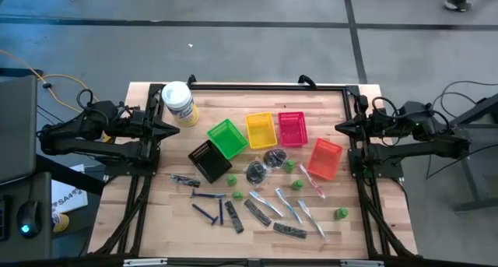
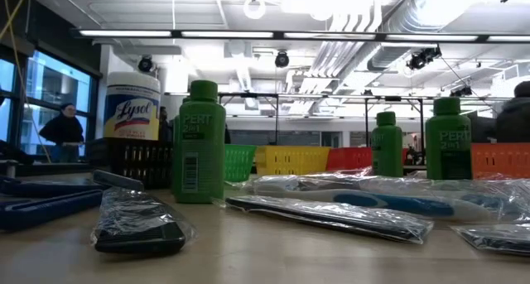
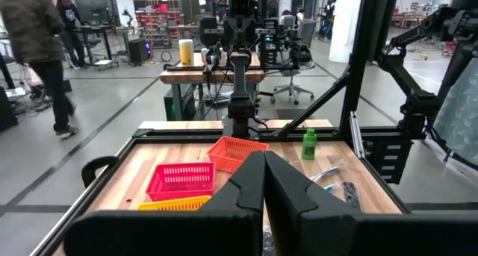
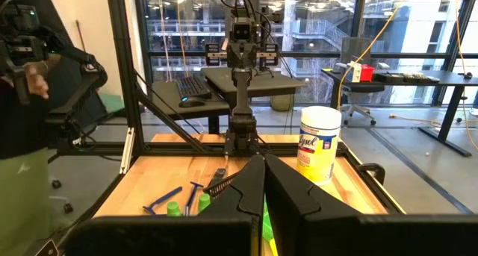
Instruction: Pick & Place Travel size toiletries
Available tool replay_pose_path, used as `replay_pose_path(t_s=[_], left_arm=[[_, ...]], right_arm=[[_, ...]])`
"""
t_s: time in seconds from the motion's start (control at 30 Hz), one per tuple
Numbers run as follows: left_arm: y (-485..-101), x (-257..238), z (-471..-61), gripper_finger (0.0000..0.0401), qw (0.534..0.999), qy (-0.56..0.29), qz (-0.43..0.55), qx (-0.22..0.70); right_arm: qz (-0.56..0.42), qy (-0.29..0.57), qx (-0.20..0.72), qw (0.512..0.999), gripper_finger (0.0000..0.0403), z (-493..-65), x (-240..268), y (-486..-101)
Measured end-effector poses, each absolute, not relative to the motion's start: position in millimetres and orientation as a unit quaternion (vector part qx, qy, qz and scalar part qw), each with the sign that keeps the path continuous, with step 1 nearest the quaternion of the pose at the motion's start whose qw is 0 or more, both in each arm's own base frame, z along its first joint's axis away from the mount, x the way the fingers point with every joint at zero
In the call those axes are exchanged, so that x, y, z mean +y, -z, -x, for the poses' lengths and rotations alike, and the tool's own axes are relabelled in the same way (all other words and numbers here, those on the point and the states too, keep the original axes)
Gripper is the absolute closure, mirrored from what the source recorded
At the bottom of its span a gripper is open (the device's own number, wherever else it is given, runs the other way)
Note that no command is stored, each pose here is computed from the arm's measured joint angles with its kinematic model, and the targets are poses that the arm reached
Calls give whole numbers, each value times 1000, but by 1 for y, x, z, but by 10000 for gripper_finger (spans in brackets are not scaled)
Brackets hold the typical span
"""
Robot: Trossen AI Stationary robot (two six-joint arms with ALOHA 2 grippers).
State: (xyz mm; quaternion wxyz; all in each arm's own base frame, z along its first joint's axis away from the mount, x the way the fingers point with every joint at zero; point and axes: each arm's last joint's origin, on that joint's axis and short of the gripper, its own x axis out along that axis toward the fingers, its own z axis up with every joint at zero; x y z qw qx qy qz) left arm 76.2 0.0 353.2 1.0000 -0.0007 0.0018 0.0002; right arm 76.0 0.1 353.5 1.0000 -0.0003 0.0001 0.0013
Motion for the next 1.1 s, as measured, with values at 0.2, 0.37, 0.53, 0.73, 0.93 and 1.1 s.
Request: replay_pose_path(t_s=[0.2,0.37,0.53,0.73,0.93,1.1], left_arm=[[-358,1,-80,401,1000,-9,0,-23],[-365,2,-98,401,998,-40,1,-48],[-358,3,-120,401,998,-59,-14,-9],[-342,4,-153,401,996,-63,8,59],[-327,4,-181,400,991,-77,26,103],[-317,6,-195,384,982,-115,84,122]], right_arm=[[0,-1,0,1000,398,-76,0,-353],[0,-1,0,1000,398,-76,0,-353],[0,-1,0,1000,398,-76,0,-353],[0,-1,0,1000,398,-76,0,-353],[0,-1,0,1000,398,-76,0,-353],[15,-1,-29,999,398,-76,0,-359]])
